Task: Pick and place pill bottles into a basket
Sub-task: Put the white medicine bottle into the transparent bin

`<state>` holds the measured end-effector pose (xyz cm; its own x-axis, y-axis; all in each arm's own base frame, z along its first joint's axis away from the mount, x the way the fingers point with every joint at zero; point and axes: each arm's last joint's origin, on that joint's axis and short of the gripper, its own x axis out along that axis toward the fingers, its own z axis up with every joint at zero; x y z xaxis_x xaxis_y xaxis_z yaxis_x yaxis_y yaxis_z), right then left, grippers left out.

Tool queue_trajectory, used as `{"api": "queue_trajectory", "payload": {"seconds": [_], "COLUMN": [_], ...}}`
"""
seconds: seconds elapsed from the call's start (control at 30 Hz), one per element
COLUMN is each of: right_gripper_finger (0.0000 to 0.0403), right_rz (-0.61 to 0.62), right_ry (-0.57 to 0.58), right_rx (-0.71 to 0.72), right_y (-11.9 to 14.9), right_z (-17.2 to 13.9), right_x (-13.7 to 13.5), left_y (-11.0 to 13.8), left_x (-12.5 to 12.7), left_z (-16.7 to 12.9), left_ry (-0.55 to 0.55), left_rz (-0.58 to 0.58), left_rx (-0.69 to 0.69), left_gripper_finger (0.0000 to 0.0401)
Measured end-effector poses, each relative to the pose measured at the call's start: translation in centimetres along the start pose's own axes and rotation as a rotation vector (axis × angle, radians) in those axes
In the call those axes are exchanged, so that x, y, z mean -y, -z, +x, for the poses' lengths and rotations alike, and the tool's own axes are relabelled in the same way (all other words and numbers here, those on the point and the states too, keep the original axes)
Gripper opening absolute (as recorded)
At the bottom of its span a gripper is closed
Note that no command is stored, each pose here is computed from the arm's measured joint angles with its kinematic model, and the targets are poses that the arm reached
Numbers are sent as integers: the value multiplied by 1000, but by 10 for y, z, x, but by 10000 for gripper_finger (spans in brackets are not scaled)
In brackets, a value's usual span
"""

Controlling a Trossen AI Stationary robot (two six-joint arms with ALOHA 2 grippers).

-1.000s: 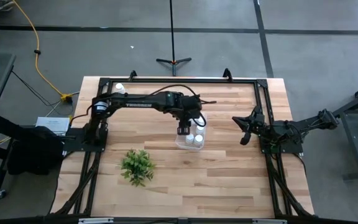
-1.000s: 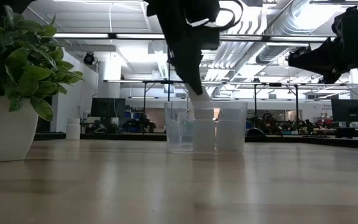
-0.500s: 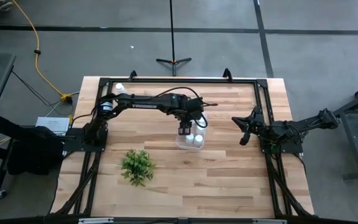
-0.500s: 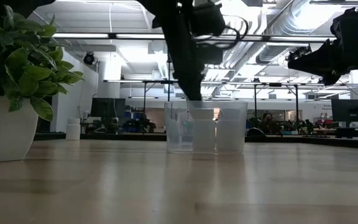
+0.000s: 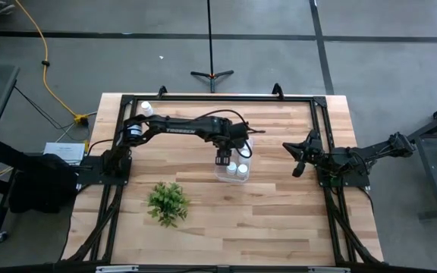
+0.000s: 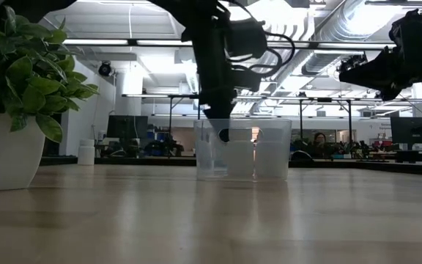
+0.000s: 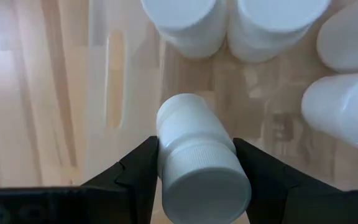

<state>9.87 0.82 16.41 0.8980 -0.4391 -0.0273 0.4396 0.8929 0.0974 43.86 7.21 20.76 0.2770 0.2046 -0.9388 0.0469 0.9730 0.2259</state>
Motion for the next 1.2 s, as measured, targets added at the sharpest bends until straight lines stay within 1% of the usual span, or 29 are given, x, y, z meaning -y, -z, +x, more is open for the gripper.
{"api": "queue_trajectory", "payload": {"seconds": [0.4,0.7,0.83,1.0,1.2], "right_gripper_finger": [1,2,1,1,1], "right_rz": [0,0,-1,-1,0], "right_ry": [0,0,0,0,0], "right_rx": [0,0,-1,-1,0], "right_y": [0,0,0,0,0], "right_z": [0,0,0,0,0], "right_x": [0,0,0,0,0], "left_y": [1,0,0,0,1], "left_x": [1,0,0,0,-1], "left_z": [2,2,2,1,1], "left_ry": [-8,-13,-15,-20,-71], "left_rz": [33,32,32,32,35], "left_rx": [-11,-8,-9,-10,-30], "left_gripper_finger": [219,273,290,297,298]}}
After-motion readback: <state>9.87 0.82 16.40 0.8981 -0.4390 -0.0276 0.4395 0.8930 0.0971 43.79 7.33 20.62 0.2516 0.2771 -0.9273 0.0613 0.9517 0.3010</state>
